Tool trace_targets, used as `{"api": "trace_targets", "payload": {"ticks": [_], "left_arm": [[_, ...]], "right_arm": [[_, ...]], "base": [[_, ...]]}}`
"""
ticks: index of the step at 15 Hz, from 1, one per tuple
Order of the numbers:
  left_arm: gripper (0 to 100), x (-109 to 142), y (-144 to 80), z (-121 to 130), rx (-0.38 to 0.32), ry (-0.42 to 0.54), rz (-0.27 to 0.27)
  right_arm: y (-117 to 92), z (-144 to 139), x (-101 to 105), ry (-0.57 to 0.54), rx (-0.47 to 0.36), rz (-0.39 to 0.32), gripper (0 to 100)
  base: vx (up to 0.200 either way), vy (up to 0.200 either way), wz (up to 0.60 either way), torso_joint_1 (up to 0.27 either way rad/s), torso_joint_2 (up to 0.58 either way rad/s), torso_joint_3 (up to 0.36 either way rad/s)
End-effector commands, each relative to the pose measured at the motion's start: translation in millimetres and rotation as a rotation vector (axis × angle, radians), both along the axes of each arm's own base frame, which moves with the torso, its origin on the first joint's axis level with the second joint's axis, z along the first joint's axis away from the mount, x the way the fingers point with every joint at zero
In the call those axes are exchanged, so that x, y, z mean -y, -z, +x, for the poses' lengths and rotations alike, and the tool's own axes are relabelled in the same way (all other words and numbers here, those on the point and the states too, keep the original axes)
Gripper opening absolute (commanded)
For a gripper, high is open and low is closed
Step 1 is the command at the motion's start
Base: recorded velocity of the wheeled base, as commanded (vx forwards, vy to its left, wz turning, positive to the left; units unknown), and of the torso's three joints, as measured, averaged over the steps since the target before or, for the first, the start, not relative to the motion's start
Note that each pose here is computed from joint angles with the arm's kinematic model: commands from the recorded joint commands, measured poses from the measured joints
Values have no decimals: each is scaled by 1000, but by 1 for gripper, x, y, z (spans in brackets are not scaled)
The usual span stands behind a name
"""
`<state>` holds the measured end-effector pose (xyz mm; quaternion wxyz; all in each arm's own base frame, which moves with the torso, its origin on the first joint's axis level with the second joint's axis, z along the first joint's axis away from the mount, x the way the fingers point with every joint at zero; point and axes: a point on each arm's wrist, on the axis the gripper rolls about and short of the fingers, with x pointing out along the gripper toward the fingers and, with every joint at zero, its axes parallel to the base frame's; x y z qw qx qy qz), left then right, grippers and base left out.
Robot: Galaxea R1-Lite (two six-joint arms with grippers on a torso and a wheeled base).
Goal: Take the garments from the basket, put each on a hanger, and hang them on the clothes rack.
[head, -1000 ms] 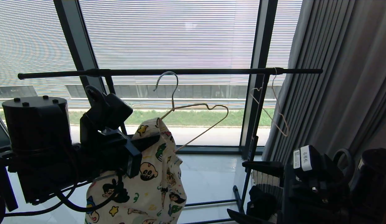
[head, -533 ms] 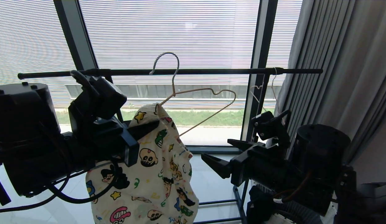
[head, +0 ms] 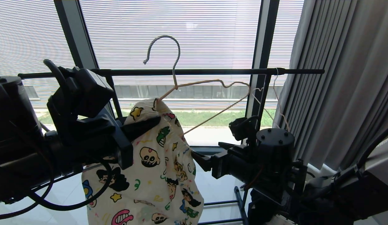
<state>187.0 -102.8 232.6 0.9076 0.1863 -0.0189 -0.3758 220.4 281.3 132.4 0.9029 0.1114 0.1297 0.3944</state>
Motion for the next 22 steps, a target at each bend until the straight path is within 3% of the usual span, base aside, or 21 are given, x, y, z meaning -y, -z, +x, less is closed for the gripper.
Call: {"api": "trace_targets", "payload": {"ticks": [1,7,11,15,22], "left_arm": [[0,1,-2,-4,10,14,-5],[0,7,-2,-6,8,43,-2],[0,6,-1,-3,13,29,9],[0,6,-2,-4,23,35,15],[0,14,-2,-15,50,116,28]], "right_arm": [[-1,11,1,25,8,12,100],[-2,15,-6,20,20,19,100],[17,-5,-6,4,-24,-50,100],[23,-6,-2,20,-34,-73,100],[38,-16,4,5,-74,-134,100]], "base": [[0,0,0,0,0,0],[0,0,0,0,0,0],[0,0,0,0,0,0],[0,0,0,0,0,0],[0,0,0,0,0,0]]}}
